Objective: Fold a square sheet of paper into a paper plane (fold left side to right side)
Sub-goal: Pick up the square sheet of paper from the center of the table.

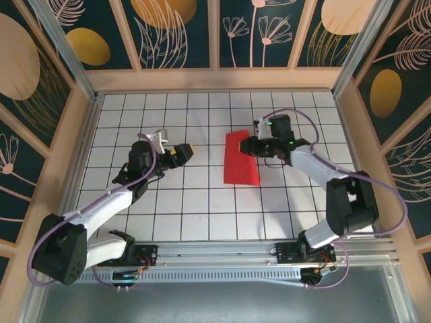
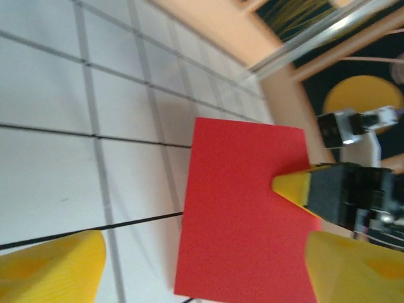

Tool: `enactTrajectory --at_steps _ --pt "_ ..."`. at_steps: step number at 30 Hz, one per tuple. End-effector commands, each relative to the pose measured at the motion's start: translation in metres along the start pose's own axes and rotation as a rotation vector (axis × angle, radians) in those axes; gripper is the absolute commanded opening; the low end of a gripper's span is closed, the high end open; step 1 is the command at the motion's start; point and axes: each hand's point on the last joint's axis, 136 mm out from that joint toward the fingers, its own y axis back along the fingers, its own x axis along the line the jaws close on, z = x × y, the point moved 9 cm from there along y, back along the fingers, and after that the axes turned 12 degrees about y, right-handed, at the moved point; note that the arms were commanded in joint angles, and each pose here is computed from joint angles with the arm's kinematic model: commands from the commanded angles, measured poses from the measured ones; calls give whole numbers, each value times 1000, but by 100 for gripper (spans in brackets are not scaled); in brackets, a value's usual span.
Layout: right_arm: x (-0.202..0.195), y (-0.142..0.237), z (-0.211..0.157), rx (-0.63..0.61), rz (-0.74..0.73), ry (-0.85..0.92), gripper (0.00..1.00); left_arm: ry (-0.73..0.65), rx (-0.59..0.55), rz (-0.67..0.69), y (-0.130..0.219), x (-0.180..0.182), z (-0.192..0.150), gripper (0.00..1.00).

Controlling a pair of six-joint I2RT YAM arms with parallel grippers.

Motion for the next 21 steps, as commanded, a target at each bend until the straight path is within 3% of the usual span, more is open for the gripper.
enactTrajectory --at_steps 1,9,16,21 --pt "23 32 13 -88 228 111 24 -124 7 -252 13 -36 2 89" --pt "69 89 30 -184 494 246 23 -235 66 -521 25 -72 3 99" --pt "118 123 37 -263 676 364 21 -288 129 -597 18 -89 2 99" --pt "144 125 42 -286 739 414 21 -320 179 -637 6 -101 -9 99"
